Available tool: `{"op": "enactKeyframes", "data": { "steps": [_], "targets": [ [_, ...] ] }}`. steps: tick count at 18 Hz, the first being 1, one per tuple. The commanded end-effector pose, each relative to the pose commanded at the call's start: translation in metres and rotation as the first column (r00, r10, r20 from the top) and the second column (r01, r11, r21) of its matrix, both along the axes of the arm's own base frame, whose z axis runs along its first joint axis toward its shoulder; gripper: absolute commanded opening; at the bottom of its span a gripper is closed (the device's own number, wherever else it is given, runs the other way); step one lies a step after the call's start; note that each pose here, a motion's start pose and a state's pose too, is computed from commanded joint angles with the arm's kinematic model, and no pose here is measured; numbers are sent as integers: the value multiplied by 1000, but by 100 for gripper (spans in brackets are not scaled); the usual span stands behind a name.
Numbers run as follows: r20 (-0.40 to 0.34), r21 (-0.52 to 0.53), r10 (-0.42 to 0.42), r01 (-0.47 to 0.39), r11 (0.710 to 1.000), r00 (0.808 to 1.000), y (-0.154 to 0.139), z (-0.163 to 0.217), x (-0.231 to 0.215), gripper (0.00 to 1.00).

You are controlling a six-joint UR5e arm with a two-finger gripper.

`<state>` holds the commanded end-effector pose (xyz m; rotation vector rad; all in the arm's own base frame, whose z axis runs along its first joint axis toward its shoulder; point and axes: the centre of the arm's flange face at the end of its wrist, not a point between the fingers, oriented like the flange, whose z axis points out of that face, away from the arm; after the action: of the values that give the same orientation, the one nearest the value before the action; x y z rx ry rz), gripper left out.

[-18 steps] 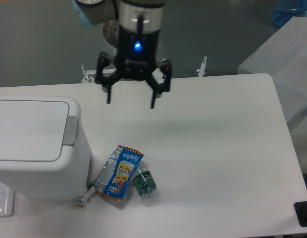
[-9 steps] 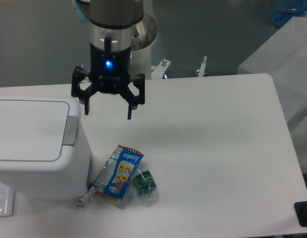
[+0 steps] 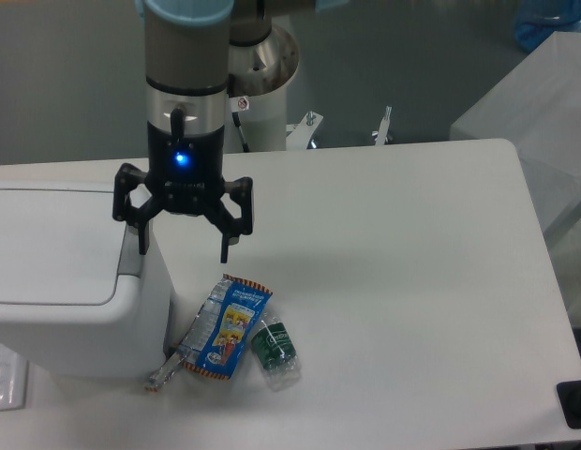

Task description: Open the trash can

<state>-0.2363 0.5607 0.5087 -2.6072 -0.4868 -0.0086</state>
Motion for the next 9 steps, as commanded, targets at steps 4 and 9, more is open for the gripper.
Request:
{"op": "enactKeyframes", "data": {
  "steps": [4, 9],
  "targets": [
    [7, -12, 1, -1, 1000, 1000, -1, -8, 1, 100],
    [13, -21, -6, 7, 1000, 1000, -3, -13, 7, 100]
  ]
}}
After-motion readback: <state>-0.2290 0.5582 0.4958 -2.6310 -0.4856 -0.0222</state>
